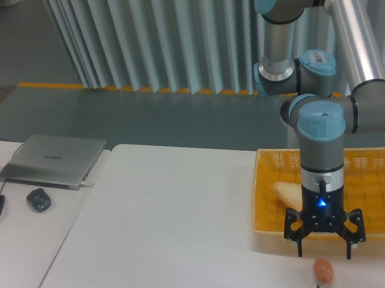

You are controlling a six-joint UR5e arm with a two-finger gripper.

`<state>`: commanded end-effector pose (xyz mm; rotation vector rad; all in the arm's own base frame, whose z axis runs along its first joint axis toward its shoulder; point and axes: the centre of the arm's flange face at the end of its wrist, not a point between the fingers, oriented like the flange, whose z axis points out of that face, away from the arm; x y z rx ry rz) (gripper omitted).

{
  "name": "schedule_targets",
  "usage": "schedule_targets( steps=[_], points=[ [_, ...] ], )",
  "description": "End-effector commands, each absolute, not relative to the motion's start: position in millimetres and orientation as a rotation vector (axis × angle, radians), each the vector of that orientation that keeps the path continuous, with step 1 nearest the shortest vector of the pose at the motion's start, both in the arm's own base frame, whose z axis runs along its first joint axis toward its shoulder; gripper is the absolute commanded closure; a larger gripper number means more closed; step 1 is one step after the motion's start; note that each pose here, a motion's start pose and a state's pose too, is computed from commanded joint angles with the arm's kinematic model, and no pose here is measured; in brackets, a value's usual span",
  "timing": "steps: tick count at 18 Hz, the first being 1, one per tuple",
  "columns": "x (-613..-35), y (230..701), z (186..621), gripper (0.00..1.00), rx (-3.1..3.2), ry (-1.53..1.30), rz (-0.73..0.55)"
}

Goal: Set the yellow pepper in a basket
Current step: 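Move the gripper over the yellow bell pepper and lower it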

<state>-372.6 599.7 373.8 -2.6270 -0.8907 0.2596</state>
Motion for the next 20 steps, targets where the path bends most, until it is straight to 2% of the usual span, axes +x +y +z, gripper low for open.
schedule_targets(
  steps=[11, 20],
  points=[
    [-373.3, 624.6, 326.7, 0.0, -2.681, -0.889, 0.209],
    [-389.0, 625.7, 310.3, 0.0, -2.684, -0.931, 0.201]
  ],
)
